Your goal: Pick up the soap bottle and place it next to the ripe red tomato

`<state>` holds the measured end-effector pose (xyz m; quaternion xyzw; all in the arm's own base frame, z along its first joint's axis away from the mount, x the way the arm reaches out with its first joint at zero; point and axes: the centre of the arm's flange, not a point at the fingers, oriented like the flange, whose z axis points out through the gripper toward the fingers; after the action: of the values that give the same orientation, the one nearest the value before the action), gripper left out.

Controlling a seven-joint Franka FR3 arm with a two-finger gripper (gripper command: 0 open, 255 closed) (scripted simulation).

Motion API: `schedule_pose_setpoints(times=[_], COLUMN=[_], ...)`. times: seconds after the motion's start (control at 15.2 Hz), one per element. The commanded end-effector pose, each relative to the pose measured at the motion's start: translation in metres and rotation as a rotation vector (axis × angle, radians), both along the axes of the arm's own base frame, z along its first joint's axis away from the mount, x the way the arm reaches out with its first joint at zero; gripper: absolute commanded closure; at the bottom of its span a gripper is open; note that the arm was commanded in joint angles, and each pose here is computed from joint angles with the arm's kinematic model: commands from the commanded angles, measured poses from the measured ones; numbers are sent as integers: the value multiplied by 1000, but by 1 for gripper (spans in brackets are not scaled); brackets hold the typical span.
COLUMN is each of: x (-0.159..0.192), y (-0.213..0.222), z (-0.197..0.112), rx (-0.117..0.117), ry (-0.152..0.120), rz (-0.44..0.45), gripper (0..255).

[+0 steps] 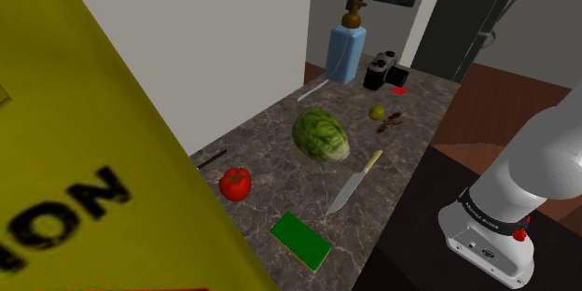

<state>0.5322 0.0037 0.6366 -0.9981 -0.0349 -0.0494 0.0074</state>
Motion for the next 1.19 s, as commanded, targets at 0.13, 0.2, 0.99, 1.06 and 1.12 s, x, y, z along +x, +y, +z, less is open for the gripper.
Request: schedule_pose_setpoints(times=[0.13, 0.2, 0.99, 1.06, 1.12], x=[-19, -24, -82, -87, -92], y=[47, 58, 195, 207, 218], z=[18, 23, 76, 81, 85], rx=[0, 0, 0, 0, 0], ry=[0, 0, 0, 0, 0], rz=[-1, -1, -1, -1, -1], gripper=[255, 255, 255, 255, 255])
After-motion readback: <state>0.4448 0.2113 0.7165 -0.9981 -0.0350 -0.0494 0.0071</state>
